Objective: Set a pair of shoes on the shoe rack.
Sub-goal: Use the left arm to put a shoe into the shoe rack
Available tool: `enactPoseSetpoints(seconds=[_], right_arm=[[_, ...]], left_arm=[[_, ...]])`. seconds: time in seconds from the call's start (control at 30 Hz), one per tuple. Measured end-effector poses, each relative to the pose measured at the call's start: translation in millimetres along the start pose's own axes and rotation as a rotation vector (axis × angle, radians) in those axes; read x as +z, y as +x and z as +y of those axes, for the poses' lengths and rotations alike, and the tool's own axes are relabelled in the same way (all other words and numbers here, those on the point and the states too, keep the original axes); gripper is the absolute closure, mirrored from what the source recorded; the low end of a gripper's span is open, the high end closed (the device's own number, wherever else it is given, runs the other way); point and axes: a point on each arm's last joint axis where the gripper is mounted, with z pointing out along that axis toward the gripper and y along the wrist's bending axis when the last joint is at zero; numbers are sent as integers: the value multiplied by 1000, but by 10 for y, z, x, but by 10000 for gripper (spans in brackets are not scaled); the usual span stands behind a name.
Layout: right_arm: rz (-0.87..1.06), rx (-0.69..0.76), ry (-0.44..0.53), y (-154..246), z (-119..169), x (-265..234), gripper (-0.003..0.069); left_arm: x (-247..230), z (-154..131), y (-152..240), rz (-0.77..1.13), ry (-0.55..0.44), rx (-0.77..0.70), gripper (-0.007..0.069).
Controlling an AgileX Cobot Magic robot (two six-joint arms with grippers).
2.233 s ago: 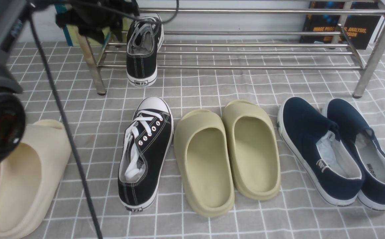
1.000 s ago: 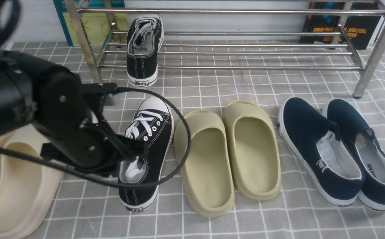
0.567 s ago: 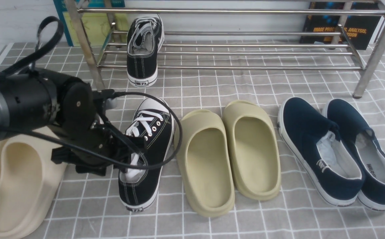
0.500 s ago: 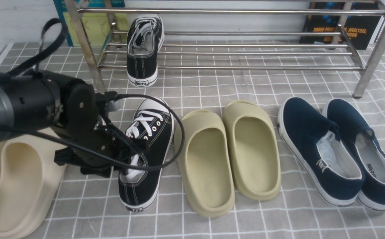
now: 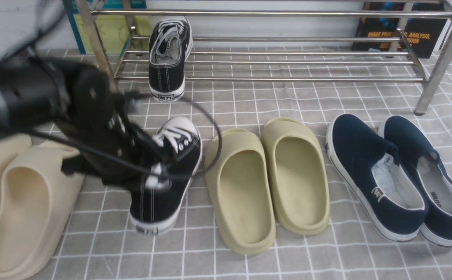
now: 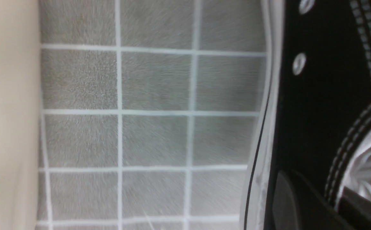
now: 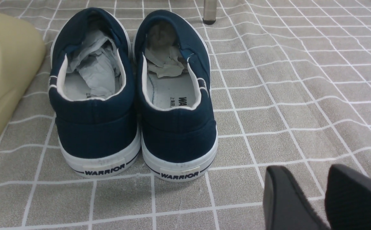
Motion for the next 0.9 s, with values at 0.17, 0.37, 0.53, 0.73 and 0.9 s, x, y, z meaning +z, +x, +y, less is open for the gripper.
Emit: enactPoseSetpoints(seconds=[0.17, 0.37, 0.53, 0.73, 0.9], right_arm=[[0, 0, 0, 0, 0, 0, 419], [0, 0, 0, 0, 0, 0, 419], [0, 0, 0, 0, 0, 0, 419], [0, 0, 0, 0, 0, 0, 419], [0, 0, 0, 0, 0, 0, 419]], left_arm=[[-325, -148, -215, -111, 83, 1, 638], [-163, -299, -436, -95, 138, -32, 638], [119, -371, -593, -65, 143, -47, 638], [212, -513, -932, -166, 190, -80, 638], [235, -571, -1206, -228, 217, -110, 638]])
